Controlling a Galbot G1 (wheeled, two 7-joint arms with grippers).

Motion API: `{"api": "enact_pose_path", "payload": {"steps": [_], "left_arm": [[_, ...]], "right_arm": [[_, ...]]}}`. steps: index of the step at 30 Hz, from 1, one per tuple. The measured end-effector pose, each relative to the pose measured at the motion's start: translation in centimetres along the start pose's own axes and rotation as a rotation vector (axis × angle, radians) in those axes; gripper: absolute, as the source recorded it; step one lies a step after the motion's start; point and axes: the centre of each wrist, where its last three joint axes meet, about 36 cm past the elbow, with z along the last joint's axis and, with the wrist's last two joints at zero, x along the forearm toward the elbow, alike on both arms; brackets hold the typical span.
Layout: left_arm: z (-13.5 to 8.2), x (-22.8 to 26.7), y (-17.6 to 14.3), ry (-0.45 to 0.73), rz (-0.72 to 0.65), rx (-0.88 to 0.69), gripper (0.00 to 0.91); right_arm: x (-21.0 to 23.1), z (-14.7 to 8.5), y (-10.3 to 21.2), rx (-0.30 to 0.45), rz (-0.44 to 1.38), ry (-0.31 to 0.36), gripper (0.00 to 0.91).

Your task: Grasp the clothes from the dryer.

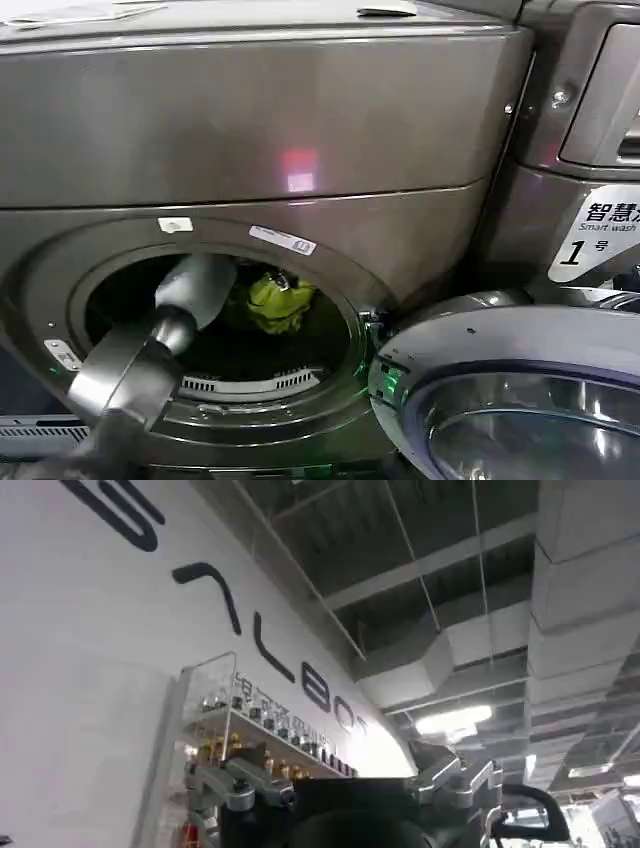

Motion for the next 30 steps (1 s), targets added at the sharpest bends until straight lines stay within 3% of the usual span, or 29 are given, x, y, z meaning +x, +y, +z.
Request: {"api": "enact_pose_path", "payload": {"steps": [1, 2, 4, 5, 8, 19, 30], "left_arm": [[0.1, -0.2, -0.2, 0.01, 0.002, -0.008, 0.899], [0.1, -0.6, -0.5, 0.02, 0.006, -0.015, 0.728], [0.3, -1.0, -0.8, 0.036, 0.015, -0.027, 0.273], [0.4, -1.2, -1.0, 0.042, 0.019, -0.032, 0.102], [0.5, -1.4, -1.1, 0.058, 0.023, -0.046, 0.011], [0.6, -2.1, -1.8, 0.038, 0.015, -0.052, 0.0], [0.3, -1.4, -2.8, -0.19, -0.256, 0.253, 0.0]], "right_arm": [[0.0, 0.0, 0.0, 0.002, 0.0, 0.001, 0.907], [0.0, 0.1, 0.0, 0.003, 0.0, 0.0, 0.907], [0.1, 0.1, 0.1, 0.005, -0.001, -0.001, 0.907], [0.1, 0.1, 0.1, 0.005, -0.001, 0.0, 0.907], [0.1, 0.2, 0.2, 0.007, -0.002, 0.001, 0.907], [0.1, 0.4, 0.2, 0.008, 0.0, 0.006, 0.907], [-0.1, 0.7, 0.5, -0.003, -0.012, 0.007, 0.907]]}}
